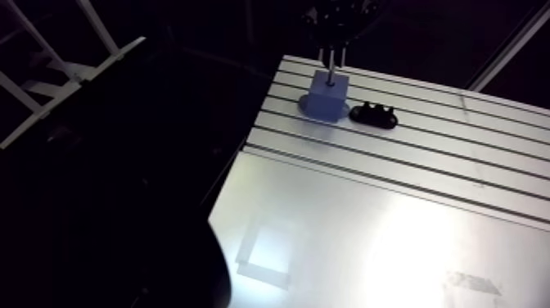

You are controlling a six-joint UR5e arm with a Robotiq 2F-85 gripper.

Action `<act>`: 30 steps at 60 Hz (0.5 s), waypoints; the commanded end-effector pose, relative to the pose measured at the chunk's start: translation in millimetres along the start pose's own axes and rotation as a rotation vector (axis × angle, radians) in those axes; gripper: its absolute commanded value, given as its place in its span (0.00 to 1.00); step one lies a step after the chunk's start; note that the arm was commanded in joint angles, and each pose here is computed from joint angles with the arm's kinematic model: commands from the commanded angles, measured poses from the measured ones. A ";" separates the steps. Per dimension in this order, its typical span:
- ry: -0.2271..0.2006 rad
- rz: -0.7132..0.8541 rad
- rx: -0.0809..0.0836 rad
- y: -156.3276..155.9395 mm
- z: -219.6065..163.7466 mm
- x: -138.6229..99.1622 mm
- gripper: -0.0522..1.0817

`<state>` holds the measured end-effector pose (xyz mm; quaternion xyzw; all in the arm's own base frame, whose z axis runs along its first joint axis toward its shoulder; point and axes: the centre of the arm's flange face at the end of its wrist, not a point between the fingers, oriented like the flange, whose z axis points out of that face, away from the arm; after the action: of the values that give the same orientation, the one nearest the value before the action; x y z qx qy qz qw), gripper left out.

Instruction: Pick up the M10 bolt and insert it into the hex recess until seated.

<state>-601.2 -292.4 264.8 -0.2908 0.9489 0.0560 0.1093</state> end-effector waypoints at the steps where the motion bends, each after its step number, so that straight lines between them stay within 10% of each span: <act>1: 0.001 0.001 0.000 0.9 -0.6 0.3 0.95; 30: 0.005 0.002 0.001 2.5 3.4 3.7 0.95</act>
<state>-603.6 -292.0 262.7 -0.2901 0.9493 0.0559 0.1078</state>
